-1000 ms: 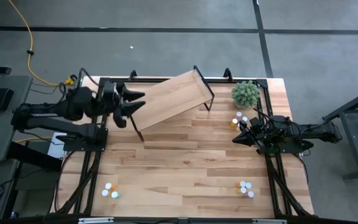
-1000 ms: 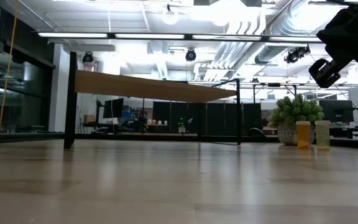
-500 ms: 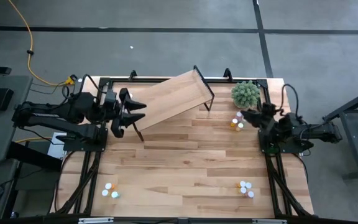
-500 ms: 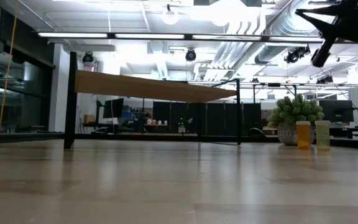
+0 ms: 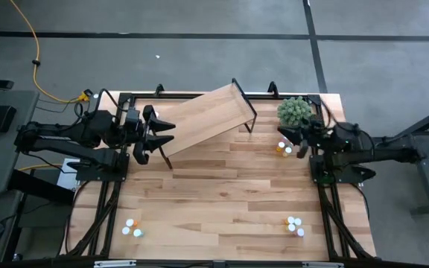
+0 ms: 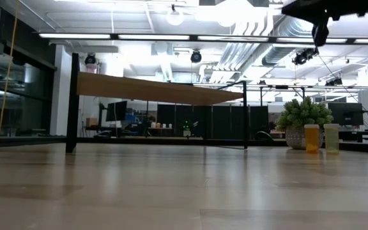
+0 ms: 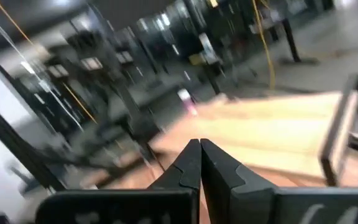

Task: Pick and place medicine bottles onto shelf by color
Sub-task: Put the top pink pill bottle on the shelf aligned with the other pink pill bottle

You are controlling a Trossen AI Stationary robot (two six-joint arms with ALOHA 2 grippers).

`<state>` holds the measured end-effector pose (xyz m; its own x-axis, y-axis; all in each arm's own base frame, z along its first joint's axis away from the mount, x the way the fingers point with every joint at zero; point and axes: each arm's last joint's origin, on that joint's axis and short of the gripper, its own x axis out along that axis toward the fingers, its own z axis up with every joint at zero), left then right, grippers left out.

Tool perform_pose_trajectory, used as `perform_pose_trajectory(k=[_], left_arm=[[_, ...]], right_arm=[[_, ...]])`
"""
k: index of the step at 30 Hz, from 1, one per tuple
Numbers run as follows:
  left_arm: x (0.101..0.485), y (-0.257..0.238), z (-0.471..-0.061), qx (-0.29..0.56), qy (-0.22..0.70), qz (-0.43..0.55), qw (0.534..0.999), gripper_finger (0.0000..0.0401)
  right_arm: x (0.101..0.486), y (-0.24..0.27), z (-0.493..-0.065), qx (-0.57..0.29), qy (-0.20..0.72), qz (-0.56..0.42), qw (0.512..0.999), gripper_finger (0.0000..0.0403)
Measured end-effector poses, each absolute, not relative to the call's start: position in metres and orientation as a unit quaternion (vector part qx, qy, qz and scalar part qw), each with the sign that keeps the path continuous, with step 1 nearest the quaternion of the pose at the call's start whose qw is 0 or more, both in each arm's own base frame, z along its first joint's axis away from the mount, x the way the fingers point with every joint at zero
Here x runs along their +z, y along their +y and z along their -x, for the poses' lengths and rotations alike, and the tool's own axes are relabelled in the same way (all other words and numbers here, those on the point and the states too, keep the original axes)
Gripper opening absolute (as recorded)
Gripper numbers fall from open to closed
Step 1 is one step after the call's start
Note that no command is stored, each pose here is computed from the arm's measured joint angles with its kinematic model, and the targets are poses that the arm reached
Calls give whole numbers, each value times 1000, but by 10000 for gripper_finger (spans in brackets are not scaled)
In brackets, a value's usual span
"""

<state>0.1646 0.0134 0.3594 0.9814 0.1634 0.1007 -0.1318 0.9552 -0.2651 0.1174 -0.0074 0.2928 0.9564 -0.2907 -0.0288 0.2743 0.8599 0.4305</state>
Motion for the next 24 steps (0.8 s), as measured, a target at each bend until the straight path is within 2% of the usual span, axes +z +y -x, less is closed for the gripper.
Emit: perform_pose_trajectory(k=[4, 7, 9, 12, 13, 17, 24], left_arm=[[359, 14, -165, 79, -60, 130, 987, 187], [354, 14, -167, 89, -36, 129, 987, 161], [350, 14, -168, 92, -20, 125, 988, 120], [345, 15, -168, 101, -11, 99, 990, 33], [342, 15, -169, 101, -7, 93, 990, 17], [326, 14, -165, 97, -15, 89, 991, 7], [272, 12, -148, 69, -92, 147, 982, 1]], right_arm=[[319, -9, -117, -180, 61, -208, 959, 0], [336, -11, -115, -219, 97, -198, 951, 0], [346, -12, -113, -233, 104, -202, 946, 0], [356, -12, -113, -235, 102, -203, 945, 0], [357, -12, -113, -235, 101, -203, 945, 0], [357, -12, -115, -236, 101, -214, 943, 0], [344, -13, -125, -238, 143, -307, 910, 1]])
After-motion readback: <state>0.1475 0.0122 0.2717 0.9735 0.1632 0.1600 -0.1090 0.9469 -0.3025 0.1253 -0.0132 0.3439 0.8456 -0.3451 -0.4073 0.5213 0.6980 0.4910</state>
